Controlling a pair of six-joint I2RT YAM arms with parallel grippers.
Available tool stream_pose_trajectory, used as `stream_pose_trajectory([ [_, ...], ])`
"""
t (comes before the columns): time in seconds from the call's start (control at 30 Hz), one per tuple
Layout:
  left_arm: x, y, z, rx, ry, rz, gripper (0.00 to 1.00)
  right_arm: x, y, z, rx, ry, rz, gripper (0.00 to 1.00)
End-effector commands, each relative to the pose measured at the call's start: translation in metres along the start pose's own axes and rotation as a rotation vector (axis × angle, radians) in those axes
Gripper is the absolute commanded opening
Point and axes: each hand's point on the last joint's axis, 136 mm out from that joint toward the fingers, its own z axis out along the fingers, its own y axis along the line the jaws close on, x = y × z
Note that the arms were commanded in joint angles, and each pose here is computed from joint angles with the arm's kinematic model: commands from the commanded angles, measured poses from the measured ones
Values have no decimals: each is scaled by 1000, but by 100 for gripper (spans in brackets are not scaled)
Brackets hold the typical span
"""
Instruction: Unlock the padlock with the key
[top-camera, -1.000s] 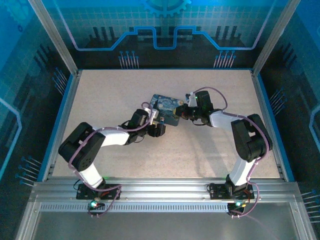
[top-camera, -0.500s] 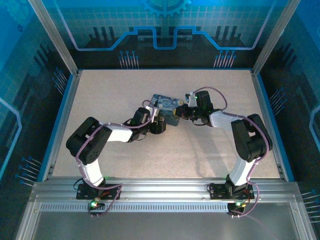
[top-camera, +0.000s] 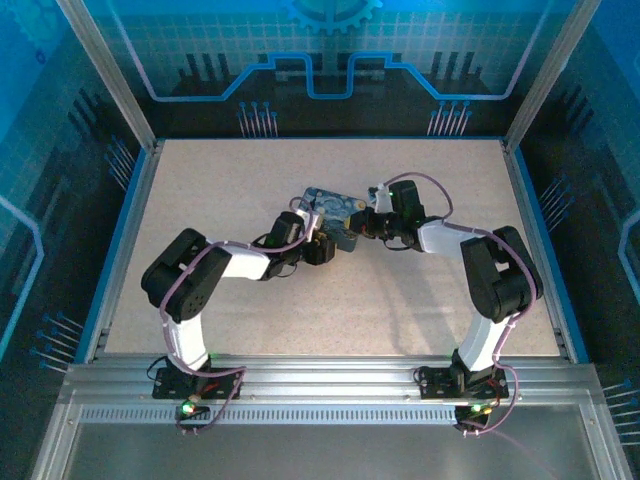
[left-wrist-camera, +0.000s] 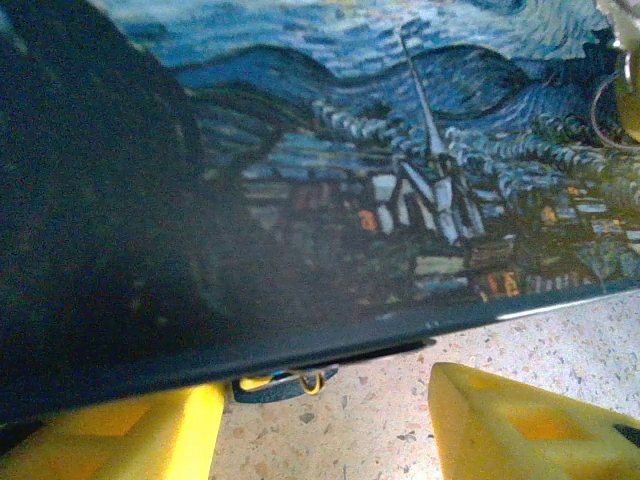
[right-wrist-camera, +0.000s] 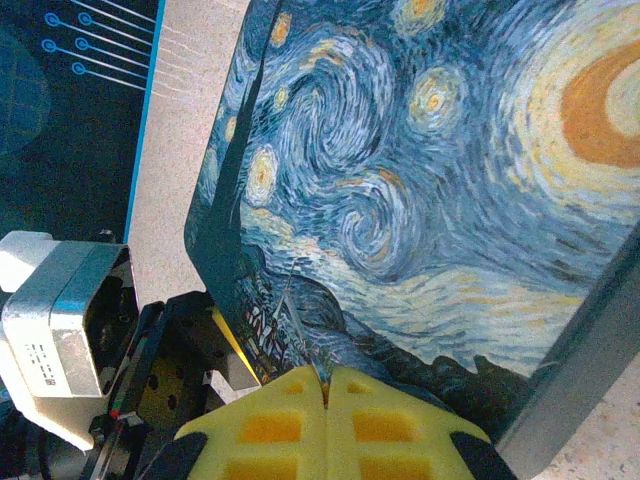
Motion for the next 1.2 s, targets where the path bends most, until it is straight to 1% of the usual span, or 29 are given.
stream_pose_trajectory([
  [0.0, -10, -5, 6, 37, -23, 2, 57, 25, -16, 12, 52, 86, 35, 0],
  [0.33, -11, -4, 11, 35, -21, -29, 50, 22, -11, 13, 45, 83, 29, 0],
  [0.87, -20, -6, 15, 44, -43, -66, 35, 24, -9, 15, 39, 86, 25, 0],
  [1.03, -20, -8, 15, 47, -43, -68, 27, 23, -6, 14, 34, 83, 21, 0],
  [1.17, -22, -10, 11, 54, -48, -73, 25, 16, 3, 9, 14, 56, -9, 0],
])
